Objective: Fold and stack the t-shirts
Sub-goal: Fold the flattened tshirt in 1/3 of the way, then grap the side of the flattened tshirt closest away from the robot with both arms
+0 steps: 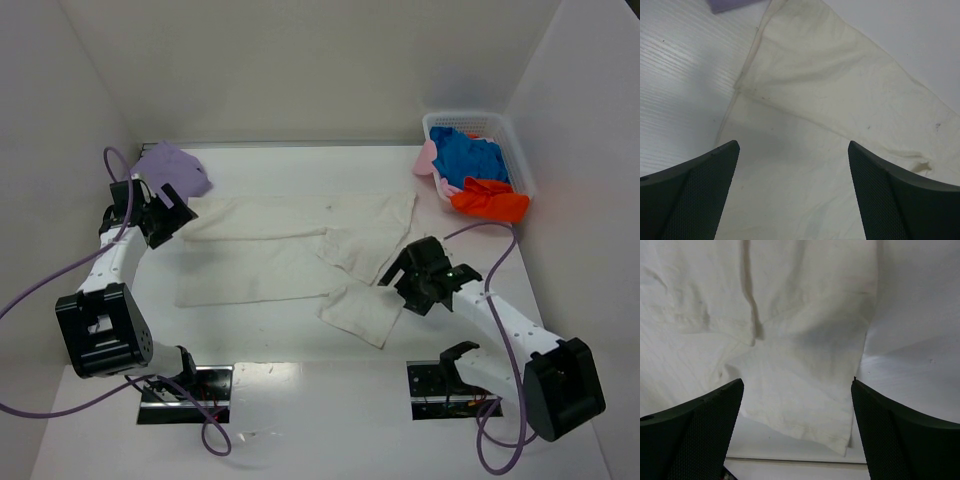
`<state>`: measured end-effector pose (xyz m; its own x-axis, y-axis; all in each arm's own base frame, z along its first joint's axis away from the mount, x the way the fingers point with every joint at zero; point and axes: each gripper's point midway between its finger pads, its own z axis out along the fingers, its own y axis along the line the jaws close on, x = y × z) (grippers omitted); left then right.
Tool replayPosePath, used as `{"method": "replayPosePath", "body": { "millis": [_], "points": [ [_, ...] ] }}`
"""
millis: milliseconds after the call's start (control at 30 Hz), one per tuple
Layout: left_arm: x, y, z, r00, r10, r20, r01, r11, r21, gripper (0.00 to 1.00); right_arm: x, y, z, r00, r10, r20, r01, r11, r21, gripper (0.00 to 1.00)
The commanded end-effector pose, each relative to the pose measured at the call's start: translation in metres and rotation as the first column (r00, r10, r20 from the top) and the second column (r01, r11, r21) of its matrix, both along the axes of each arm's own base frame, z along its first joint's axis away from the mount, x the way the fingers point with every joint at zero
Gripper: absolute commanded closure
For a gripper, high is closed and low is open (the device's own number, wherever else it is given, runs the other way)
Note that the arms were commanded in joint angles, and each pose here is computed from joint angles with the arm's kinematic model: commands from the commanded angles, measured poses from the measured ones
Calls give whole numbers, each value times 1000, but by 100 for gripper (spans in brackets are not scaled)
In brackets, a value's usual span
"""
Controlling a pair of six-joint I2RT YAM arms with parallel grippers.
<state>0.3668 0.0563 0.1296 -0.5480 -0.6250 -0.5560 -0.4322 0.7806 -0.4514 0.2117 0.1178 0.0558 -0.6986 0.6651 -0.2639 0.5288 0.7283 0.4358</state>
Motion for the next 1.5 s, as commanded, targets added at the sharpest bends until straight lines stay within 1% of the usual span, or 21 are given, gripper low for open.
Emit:
{"method": "replayPosePath", "body": {
  "millis": [0,33,133,300,533,567,667,700,733,900,967,1000,1033,1133,1167,1200,1267,1300,1367,1400,1467],
  "points": [
    [2,5,6,999,35,24,-35,999,0,3,-22,3,-15,996,45,-76,-48,998,-38,7],
    [1,4,5,999,35,15,-35,999,-3,3,-28,4,-22,992,58,-111,-64,997,-52,7],
    [0,8,5,999,44,15,-44,999,-3,3,-35,8,-31,985,93,-144,-106,990,-88,8],
    [0,8,8,999,44,24,-44,999,0,3,-32,7,-31,987,89,-131,-105,988,-115,8],
    [-7,11,6,996,84,-5,-84,996,2,3,-32,8,-31,987,85,-136,-102,987,-125,24],
    [-9,10,2,996,84,-15,-84,996,0,3,-32,8,-31,988,77,-137,-94,988,-122,30],
    [-16,16,16,991,132,9,-133,991,26,2,-32,10,-33,985,85,-150,-104,986,-128,38],
    [-18,15,12,991,133,-2,-132,991,24,2,-32,13,-33,983,96,-154,-117,985,-130,42],
    [-18,15,16,991,133,10,-133,991,27,0,-34,13,-36,981,95,-168,-119,984,-136,43],
    [-24,8,2,994,89,-55,-89,996,7,0,-34,16,-38,976,100,-192,-130,979,-154,43],
    [-24,4,3,996,72,-51,-73,997,-11,0,-33,19,-38,975,109,-193,-139,978,-154,45],
    [-26,3,-1,996,65,-61,-66,998,-7,0,-34,18,-40,973,107,-202,-141,977,-159,48],
    [-26,1,-1,997,55,-58,-56,998,-18,0,-34,18,-40,973,107,-202,-141,977,-159,56],
    [-34,-5,-5,995,40,-94,-44,998,-44,0,-34,19,-40,974,98,-203,-131,979,-156,69],
    [-35,-10,-2,995,21,-95,-27,997,-67,0,-34,19,-40,974,98,-203,-131,979,-156,77],
    [-40,-13,-4,993,15,-116,-26,996,-90,0,-34,19,-40,974,98,-203,-131,979,-156,81],
    [-48,-24,-2,994,8,-111,-24,989,-146,3,-29,19,-36,979,95,-181,-124,980,-158,86],
    [-52,-31,-3,994,-1,-110,-19,984,-179,3,-24,18,-33,983,86,-164,-115,978,-172,88],
    [-61,-36,-6,992,33,-120,-58,976,-211,7,-17,22,-28,985,96,-144,-120,979,-166,88],
    [-71,-36,-17,985,42,-166,-77,975,-210,7,-15,23,-28,984,104,-146,-129,977,-170,89],
    [-77,-34,-22,977,68,-202,-109,974,-199,8,-10,28,-30,982,117,-150,-142,977,-162,90]
  ]
}}
